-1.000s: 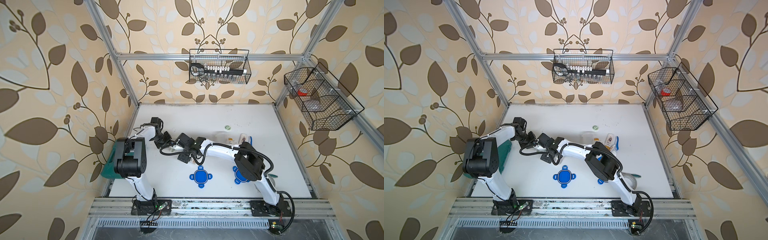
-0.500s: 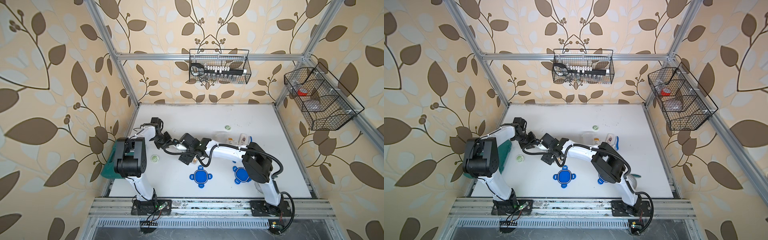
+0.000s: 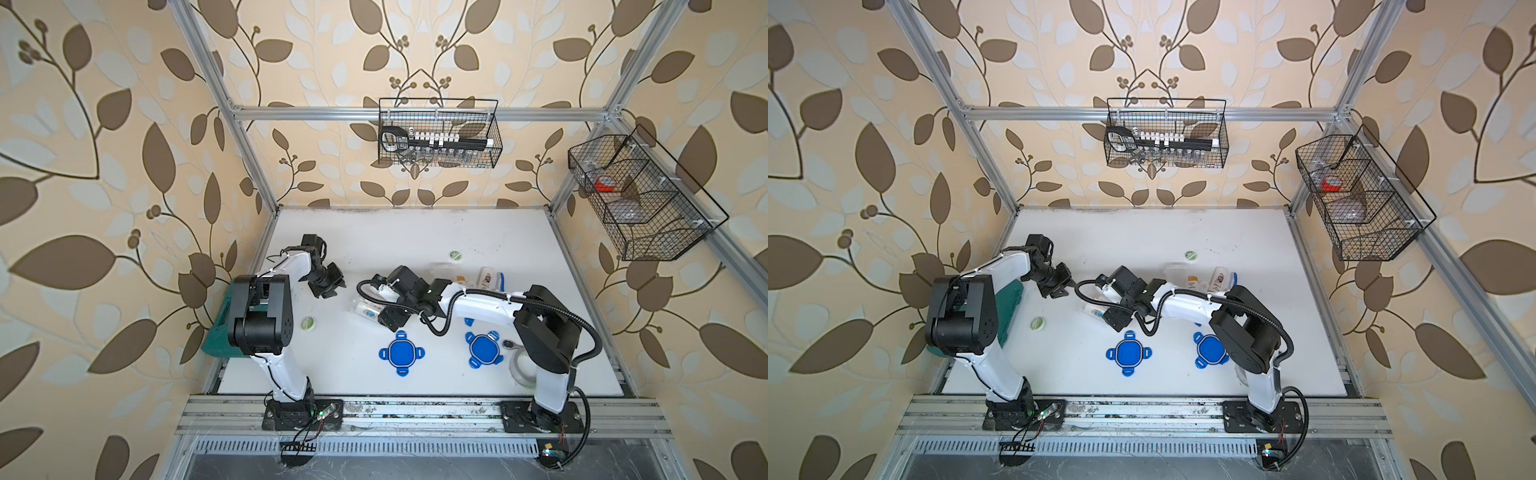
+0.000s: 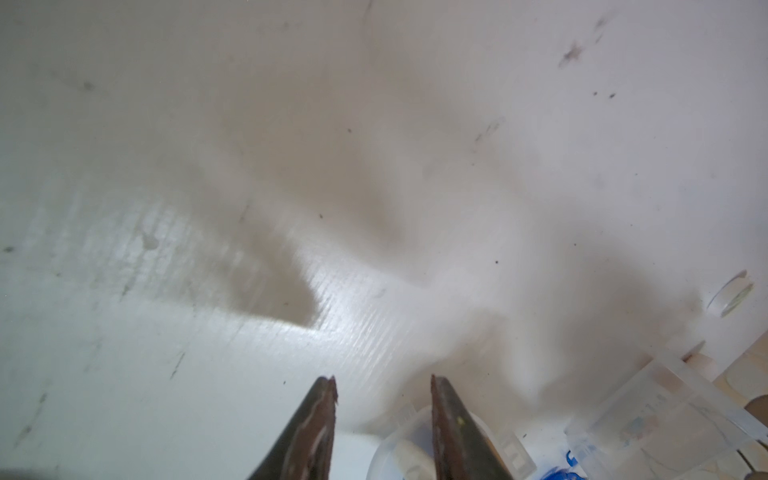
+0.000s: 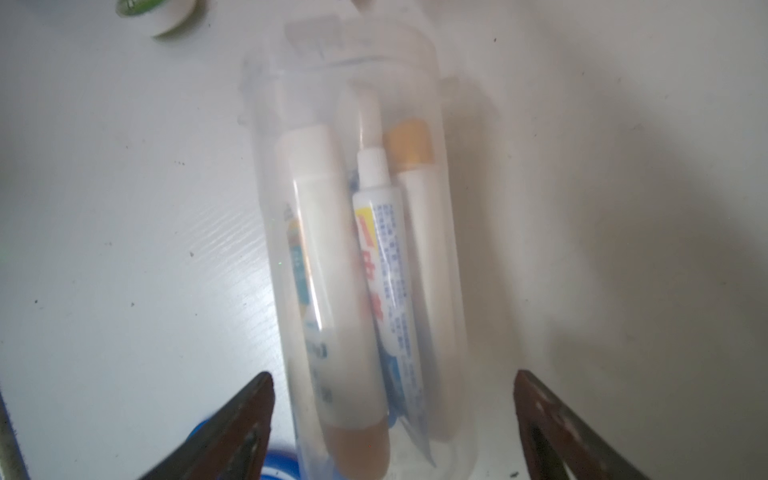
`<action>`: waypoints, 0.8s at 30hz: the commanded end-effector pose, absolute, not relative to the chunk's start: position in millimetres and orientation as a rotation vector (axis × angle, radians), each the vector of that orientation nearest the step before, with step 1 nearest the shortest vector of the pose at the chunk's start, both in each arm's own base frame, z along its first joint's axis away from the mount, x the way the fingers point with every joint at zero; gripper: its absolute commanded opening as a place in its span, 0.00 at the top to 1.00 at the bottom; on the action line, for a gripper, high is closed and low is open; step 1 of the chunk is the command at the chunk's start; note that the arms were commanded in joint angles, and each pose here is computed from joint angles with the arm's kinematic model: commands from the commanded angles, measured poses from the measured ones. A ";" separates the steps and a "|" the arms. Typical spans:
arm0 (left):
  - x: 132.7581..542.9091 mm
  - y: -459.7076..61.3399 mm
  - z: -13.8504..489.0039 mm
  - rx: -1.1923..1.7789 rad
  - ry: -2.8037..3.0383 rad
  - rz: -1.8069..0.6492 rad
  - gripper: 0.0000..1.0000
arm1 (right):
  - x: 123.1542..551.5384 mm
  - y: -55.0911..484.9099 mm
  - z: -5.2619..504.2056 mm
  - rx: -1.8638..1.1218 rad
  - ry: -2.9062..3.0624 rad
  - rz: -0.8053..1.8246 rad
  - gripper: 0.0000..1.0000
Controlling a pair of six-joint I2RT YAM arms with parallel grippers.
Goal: Take out toiletry kits
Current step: 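Place the container at the center of the board, then pour the toiletry kits out of the container.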
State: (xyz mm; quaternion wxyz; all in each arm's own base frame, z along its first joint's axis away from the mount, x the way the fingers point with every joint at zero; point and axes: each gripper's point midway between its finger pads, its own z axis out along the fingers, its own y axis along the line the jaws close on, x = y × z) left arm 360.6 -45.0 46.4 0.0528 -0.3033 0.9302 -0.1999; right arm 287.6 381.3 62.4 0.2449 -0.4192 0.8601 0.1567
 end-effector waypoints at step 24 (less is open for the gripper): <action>369.3 -24.0 78.1 -0.867 2.735 -0.493 0.57 | 267.5 387.7 42.0 -1.168 2.315 0.540 0.18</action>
